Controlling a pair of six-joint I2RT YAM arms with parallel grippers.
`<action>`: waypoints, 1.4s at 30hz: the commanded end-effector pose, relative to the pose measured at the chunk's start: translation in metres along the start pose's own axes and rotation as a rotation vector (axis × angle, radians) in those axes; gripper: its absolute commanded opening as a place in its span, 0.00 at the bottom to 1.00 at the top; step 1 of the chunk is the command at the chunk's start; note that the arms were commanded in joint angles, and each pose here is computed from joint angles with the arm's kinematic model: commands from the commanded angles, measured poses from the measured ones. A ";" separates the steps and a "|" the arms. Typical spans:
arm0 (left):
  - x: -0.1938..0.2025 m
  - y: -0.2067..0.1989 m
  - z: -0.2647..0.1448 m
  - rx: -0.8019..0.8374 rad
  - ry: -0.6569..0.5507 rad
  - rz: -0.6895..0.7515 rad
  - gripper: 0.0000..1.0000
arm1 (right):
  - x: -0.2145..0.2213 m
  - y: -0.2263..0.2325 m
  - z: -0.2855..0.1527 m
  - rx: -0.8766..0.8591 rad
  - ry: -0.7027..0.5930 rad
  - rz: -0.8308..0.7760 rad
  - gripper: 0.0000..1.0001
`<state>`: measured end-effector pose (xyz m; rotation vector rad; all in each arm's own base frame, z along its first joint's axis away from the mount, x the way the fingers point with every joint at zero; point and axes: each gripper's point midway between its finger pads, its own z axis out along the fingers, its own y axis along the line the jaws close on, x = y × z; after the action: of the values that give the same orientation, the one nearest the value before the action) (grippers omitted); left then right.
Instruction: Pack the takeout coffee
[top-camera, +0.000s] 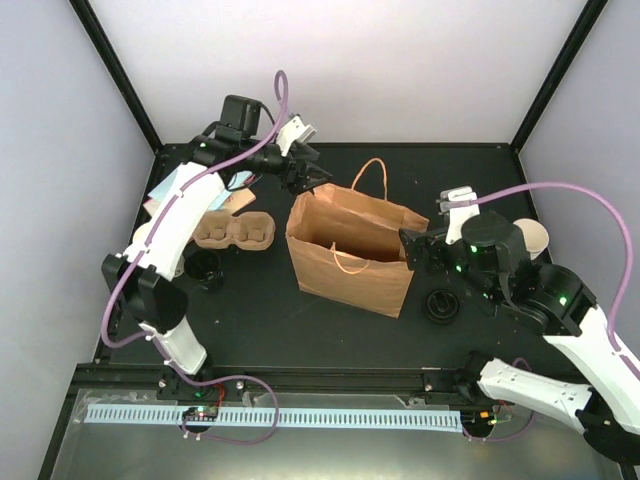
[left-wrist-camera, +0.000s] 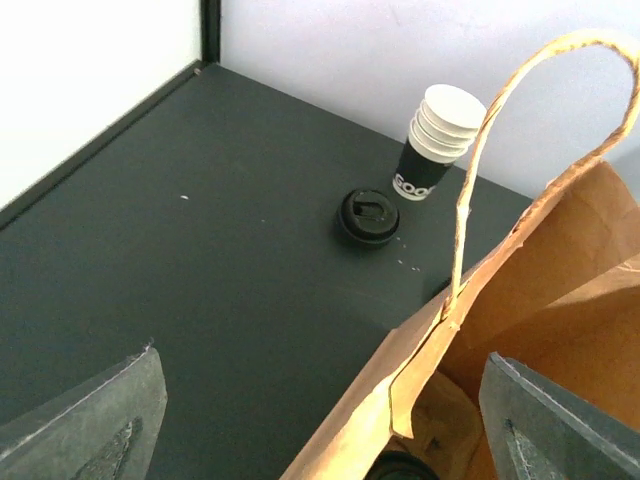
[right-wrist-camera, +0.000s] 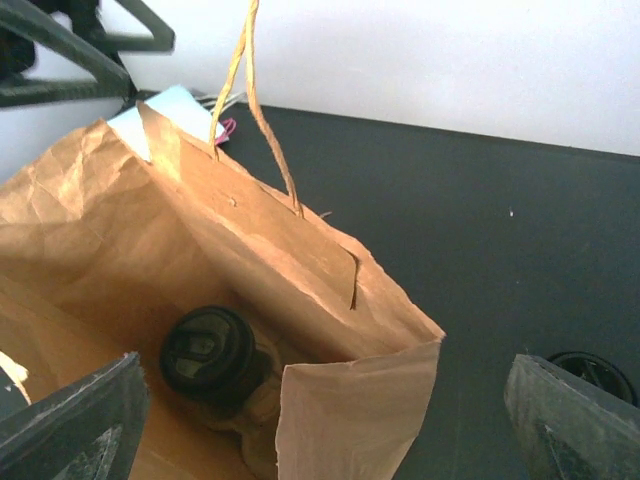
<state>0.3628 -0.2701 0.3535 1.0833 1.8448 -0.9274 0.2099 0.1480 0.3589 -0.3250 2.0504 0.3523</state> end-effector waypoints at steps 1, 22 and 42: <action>0.000 -0.021 0.015 0.136 0.032 0.019 0.87 | -0.008 -0.011 -0.012 0.033 -0.057 0.056 1.00; 0.018 -0.048 0.058 0.196 0.169 0.092 0.47 | -0.010 -0.008 -0.009 0.023 -0.069 0.069 1.00; 0.002 0.018 0.033 -0.159 0.154 -0.008 0.01 | 0.006 -0.022 0.008 0.122 -0.060 0.095 1.00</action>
<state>0.3598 -0.3133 0.2964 1.2460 2.0463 -0.8105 0.2154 0.1394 0.3384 -0.2363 2.0668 0.3133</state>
